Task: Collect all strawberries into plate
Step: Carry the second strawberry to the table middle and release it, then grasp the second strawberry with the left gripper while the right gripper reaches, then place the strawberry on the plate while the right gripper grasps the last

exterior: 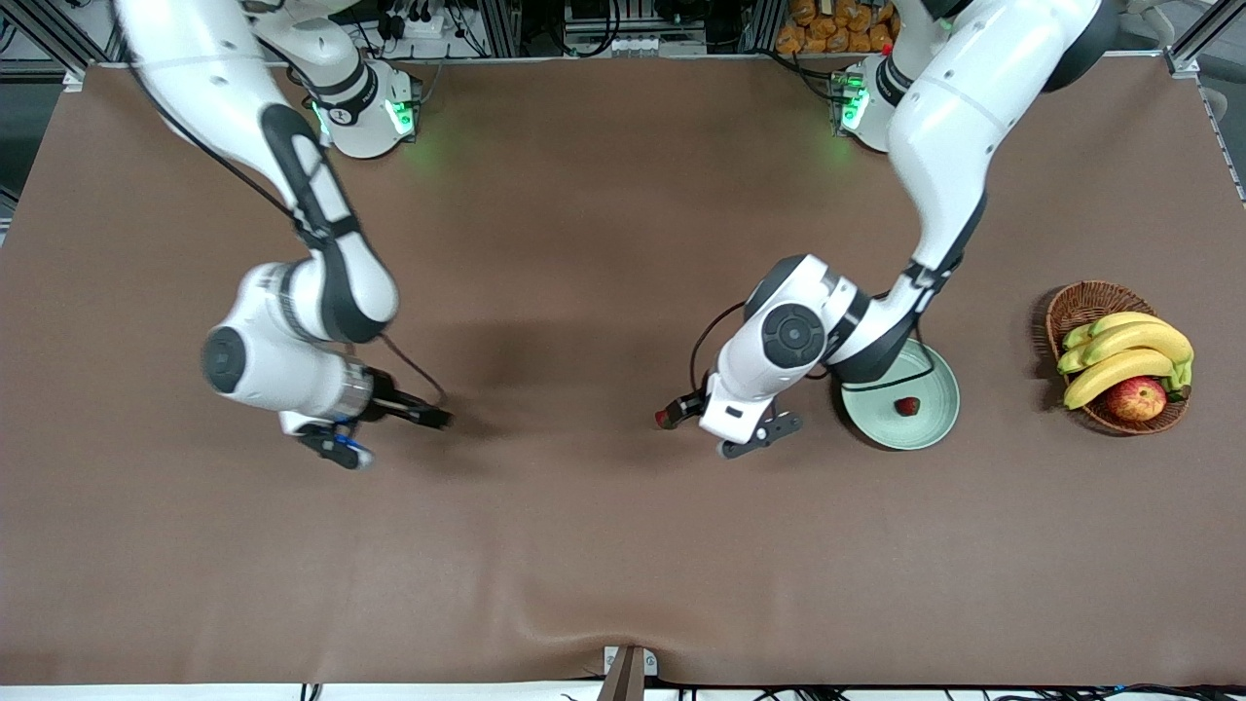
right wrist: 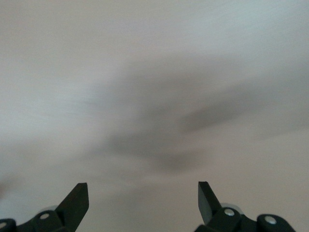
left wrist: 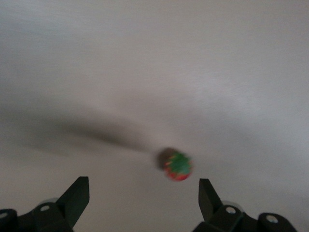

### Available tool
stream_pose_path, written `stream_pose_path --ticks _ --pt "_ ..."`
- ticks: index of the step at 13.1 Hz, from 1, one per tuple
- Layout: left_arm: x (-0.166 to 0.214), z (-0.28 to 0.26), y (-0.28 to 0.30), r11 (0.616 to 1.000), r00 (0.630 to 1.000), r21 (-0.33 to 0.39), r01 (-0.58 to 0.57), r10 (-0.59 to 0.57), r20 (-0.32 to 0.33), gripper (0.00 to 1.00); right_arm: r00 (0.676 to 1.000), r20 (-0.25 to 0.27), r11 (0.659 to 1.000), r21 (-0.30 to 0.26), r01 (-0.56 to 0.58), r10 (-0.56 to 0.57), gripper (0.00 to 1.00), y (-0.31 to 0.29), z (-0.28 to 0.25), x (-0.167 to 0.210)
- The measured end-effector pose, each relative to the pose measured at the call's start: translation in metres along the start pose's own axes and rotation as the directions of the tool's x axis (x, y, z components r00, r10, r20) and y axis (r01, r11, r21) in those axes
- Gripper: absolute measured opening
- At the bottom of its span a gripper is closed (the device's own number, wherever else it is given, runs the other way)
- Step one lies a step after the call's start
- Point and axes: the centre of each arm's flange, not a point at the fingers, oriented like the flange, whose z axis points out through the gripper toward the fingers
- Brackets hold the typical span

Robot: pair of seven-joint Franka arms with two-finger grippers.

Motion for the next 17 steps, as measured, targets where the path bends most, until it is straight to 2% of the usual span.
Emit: stream_pose_path --ticks 2,3,4,5,6,9,10,11,13,14,15,16,17 --pt "-0.006 0.021 0.01 0.997 0.998 -0.048 0.053 -0.054 -0.021 1.0 0.996 0.003 0.98 -0.176 0.088 -0.089 1.0 0.025 -0.016 -0.002" --pt "-0.011 0.03 0.015 0.996 0.997 -0.051 0.07 -0.072 -0.033 0.98 0.994 0.017 0.966 -0.232 0.113 -0.112 1.0 0.032 -0.014 -0.004" --pt "-0.016 0.038 0.019 0.996 0.996 -0.043 0.077 -0.079 -0.047 0.98 0.993 0.035 0.957 -0.264 0.121 -0.116 1.0 0.039 -0.01 -0.006" --pt "-0.021 0.046 0.022 0.997 0.995 -0.031 0.075 -0.077 -0.061 0.93 0.993 0.058 0.953 -0.279 0.118 -0.106 1.0 0.05 0.0 -0.008" --pt "-0.025 0.052 0.024 0.997 0.995 -0.023 0.077 -0.079 -0.068 0.92 0.992 0.084 0.949 -0.291 0.118 -0.097 1.0 0.062 0.011 -0.011" --pt "-0.028 0.06 0.024 0.996 0.994 -0.014 0.086 -0.087 -0.072 0.59 0.984 0.153 0.943 -0.302 0.139 -0.096 1.0 0.097 0.042 -0.02" --pt "-0.026 0.06 0.024 0.996 0.993 -0.015 0.087 -0.087 -0.074 0.59 0.98 0.17 0.942 -0.301 0.147 -0.098 1.0 0.105 0.048 -0.022" --pt "-0.024 0.058 0.024 0.996 0.993 -0.017 0.084 -0.085 -0.079 0.54 0.978 0.183 0.942 -0.302 0.15 -0.097 1.0 0.111 0.052 -0.023" --pt "-0.016 0.049 0.027 0.997 0.992 -0.028 0.075 -0.078 -0.101 0.32 0.974 0.207 0.939 -0.305 0.156 -0.094 0.97 0.117 0.062 -0.029" --pt "-0.008 0.039 0.026 0.996 0.99 -0.034 0.076 -0.08 -0.115 0.32 0.972 0.217 0.938 -0.308 0.158 -0.093 0.96 0.118 0.067 -0.031" --pt "0.002 0.026 0.024 0.997 0.989 -0.028 0.073 -0.076 -0.124 0.32 0.97 0.228 0.937 -0.31 0.16 -0.091 0.91 0.119 0.073 -0.032" --pt "0.014 0.008 0.019 0.998 0.99 -0.005 0.065 -0.065 -0.129 0.32 0.967 0.238 0.936 -0.313 0.164 -0.09 0.91 0.12 0.078 -0.033" --pt "0.026 -0.014 0.011 0.998 0.99 0.029 0.055 -0.05 -0.13 0.32 0.964 0.248 0.934 -0.314 0.171 -0.093 0.84 0.122 0.083 -0.034"
